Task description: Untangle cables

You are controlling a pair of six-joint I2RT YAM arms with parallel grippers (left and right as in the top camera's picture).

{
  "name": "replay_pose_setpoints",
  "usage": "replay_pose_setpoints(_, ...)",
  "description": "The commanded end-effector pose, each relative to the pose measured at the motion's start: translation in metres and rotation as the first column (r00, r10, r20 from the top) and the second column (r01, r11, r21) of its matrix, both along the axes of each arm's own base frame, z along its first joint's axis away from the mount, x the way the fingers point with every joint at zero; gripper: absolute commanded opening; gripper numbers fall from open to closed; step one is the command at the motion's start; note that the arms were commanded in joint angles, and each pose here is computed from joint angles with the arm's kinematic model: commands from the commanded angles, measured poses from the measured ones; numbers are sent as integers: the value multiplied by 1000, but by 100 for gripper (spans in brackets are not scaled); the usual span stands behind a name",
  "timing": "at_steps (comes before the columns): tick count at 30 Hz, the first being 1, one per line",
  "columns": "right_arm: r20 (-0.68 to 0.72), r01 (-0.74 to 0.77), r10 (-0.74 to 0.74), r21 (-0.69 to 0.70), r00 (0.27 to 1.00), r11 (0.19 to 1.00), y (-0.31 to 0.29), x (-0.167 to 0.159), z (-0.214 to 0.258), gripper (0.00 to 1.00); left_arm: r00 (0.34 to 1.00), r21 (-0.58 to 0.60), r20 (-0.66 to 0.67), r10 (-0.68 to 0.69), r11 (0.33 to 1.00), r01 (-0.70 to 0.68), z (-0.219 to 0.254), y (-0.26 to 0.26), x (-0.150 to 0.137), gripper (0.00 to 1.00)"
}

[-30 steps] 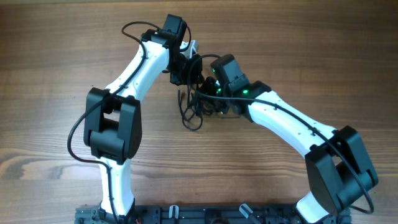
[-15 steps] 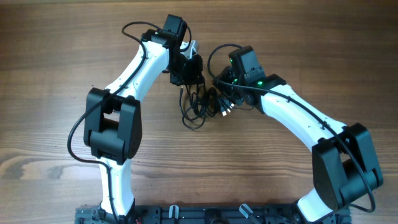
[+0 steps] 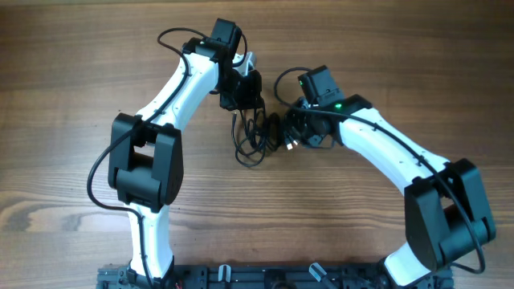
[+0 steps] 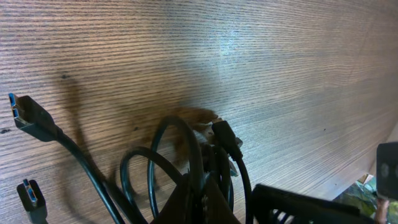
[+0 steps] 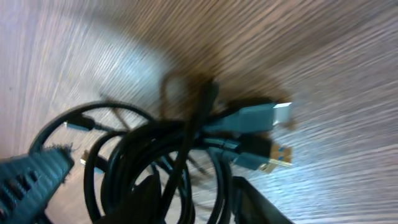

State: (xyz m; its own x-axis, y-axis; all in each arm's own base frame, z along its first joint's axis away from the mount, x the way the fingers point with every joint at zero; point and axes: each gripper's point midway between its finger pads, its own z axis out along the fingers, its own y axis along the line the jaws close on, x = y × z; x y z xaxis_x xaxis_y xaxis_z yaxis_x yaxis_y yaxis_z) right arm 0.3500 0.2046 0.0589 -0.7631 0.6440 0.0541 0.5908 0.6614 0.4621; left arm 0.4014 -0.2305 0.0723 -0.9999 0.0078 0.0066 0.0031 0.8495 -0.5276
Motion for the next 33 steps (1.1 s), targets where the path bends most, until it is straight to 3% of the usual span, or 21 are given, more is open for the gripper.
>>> replay_pose_setpoints(1, -58, 6, 0, 109, 998, 994, 3, 0, 4, 47, 1000, -7, 5, -18, 1000, 18, 2, -2, -2, 4)
replay_pose_setpoints(4, -88, 16, -3, 143, 996, 990, 10, -5, 6, 50, 1000, -8, 5, -18, 1000, 18, 2, -2, -2, 4)
replay_pose_setpoints(8, -181, 142, -113, 156, 977, 978, 19, -15, 0, 54, 1000, -8, 5, -18, 1000, 18, 2, -2, -2, 4)
replay_pose_setpoints(12, -190, 252, -226, 130, 956, 959, 22, -15, -10, 46, 1000, -8, 5, -18, 1000, 18, 2, -2, -2, 4)
replay_pose_setpoints(15, -133, 294, -284, 61, 950, 954, 11, -8, -16, 33, 1000, -8, 5, -18, 1000, 18, 2, -2, -2, 4)
replay_pose_setpoints(18, -92, 318, -319, -17, 943, 948, -5, -6, -21, 4, 1000, -8, 5, -18, 1000, 18, 2, -2, -2, 4)
replay_pose_setpoints(27, 57, 204, -200, -78, 978, 976, -14, 7, -3, 4, 1000, -8, 5, -18, 1000, 18, 2, -2, -2, 4)
replay_pose_setpoints(33, 30, 120, -122, 48, 992, 992, 12, 0, 12, 4, 1000, -8, 5, -18, 1000, 18, 2, -2, -2, 4)
